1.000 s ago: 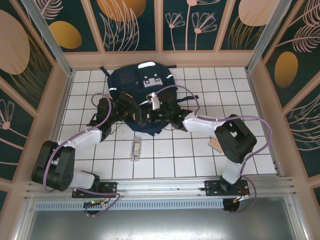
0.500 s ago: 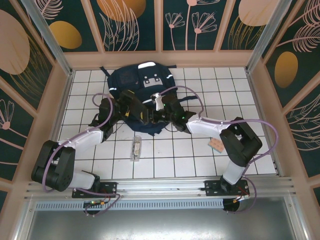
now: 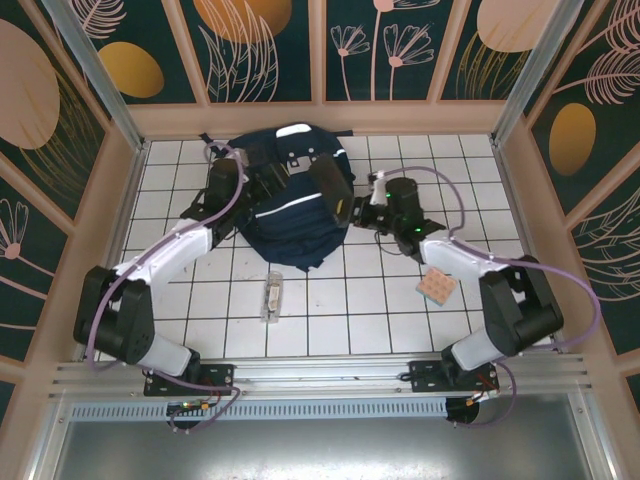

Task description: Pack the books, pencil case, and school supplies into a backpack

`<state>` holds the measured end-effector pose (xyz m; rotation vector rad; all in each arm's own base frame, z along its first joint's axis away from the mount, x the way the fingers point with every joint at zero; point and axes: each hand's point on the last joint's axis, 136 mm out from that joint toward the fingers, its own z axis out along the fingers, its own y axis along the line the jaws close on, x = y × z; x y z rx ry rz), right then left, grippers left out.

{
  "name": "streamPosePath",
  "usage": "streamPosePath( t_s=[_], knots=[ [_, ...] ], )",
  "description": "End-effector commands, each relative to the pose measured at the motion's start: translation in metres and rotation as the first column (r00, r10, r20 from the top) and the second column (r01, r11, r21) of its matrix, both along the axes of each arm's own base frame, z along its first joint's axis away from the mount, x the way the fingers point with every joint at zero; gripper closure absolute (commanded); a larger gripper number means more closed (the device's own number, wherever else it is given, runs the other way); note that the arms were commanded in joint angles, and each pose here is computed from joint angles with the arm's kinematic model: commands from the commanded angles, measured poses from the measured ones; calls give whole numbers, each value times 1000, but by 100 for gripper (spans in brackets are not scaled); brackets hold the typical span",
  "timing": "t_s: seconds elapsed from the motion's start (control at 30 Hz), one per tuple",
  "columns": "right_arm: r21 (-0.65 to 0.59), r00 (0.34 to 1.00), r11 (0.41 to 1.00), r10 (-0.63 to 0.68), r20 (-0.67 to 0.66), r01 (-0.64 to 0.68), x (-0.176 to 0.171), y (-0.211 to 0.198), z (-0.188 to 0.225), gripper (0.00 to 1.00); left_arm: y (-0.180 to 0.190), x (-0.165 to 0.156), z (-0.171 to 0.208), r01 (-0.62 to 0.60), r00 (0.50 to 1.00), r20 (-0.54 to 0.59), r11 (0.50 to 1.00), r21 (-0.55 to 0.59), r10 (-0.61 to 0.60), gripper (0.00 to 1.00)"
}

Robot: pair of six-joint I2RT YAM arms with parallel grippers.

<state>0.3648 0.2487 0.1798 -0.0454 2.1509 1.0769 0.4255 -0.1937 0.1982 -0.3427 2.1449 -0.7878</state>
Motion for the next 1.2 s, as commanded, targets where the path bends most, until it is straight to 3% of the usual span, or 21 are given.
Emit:
streamPosePath(
  t_s=[0.0, 0.13, 0.3, 0.5, 0.6, 0.67, 0.8, 0.87, 0.93, 1.17],
  knots=[
    [2, 992, 992, -123, 19, 123, 8, -39, 15, 96, -18, -13, -43, 192, 980, -92, 948, 253, -174, 9],
    [18, 972, 972, -233, -13, 233, 11, -80, 14, 100, -42, -10, -64, 301, 954, -136, 841, 449, -269, 10],
    [35, 956, 956, -292, -14, 292, 5, -106, 17, 100, -67, -9, -89, 383, 918, -187, 656, 650, -350, 8],
    [40, 945, 945, -325, -17, 326, 0, -118, 17, 100, -65, -5, -115, 398, 911, -239, 566, 722, -336, 8],
    [46, 947, 946, -321, -25, 322, -1, -118, 16, 100, -58, 1, -123, 374, 922, -244, 537, 756, -299, 16],
    [55, 949, 947, -314, -28, 315, -1, -116, 16, 100, -56, 6, -124, 356, 930, -236, 530, 769, -282, 29],
    [66, 953, 951, -300, -38, 302, 0, -113, 14, 100, -63, 11, -120, 359, 927, -225, 533, 766, -300, 68],
    [65, 956, 954, -291, -41, 294, -1, -112, 12, 100, -71, 10, -112, 379, 918, -225, 554, 742, -326, 86],
    [57, 957, 955, -287, -43, 290, -1, -112, 10, 100, -79, 10, -100, 393, 911, -216, 584, 711, -350, 97],
    [37, 957, 957, -285, -53, 287, -2, -112, 5, 100, -111, 4, -30, 418, 895, -118, 718, 556, -430, 100]
  ],
)
